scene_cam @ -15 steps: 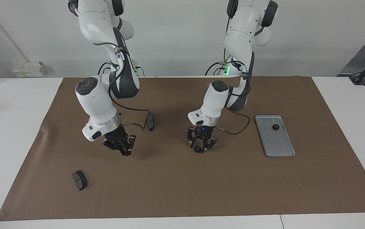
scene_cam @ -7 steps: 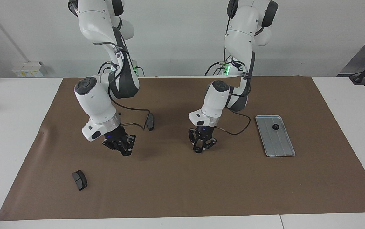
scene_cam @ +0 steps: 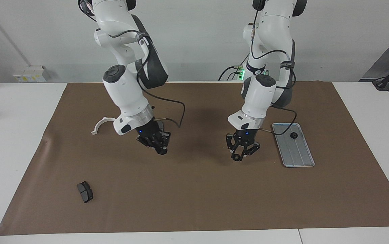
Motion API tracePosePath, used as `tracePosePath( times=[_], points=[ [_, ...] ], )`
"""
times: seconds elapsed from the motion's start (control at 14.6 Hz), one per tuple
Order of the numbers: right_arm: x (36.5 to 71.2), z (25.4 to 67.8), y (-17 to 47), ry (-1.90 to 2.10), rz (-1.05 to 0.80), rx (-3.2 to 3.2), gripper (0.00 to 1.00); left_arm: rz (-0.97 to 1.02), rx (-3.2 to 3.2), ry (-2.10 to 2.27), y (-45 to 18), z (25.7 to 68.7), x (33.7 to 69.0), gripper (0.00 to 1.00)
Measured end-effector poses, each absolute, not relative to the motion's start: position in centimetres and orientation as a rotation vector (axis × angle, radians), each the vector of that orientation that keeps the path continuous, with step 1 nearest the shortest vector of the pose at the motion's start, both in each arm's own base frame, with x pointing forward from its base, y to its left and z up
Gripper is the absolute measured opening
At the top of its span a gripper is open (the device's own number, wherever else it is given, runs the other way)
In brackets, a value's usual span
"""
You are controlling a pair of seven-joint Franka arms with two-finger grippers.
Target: Pick bearing gear from pile to tray
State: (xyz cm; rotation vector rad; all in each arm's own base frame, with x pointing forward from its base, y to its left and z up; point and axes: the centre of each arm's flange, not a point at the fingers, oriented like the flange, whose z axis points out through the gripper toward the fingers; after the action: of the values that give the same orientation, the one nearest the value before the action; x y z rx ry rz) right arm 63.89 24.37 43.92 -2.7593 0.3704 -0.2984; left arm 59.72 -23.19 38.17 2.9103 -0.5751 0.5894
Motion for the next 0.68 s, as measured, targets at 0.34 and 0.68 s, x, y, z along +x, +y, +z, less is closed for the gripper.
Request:
tracePosePath(
  times=[0.34,0.68],
  points=[
    [61.2,40.8,33.6,0.47,-0.318,-2.703,0.24,0.551,3.001,-0.395,-10.5,38.4,60.7,0.34],
    [59.6,35.3,39.1,0.455,-0.386,-2.802,0.24,0.523,3.047,-0.272,-3.2,37.2,60.9,0.34]
  ],
)
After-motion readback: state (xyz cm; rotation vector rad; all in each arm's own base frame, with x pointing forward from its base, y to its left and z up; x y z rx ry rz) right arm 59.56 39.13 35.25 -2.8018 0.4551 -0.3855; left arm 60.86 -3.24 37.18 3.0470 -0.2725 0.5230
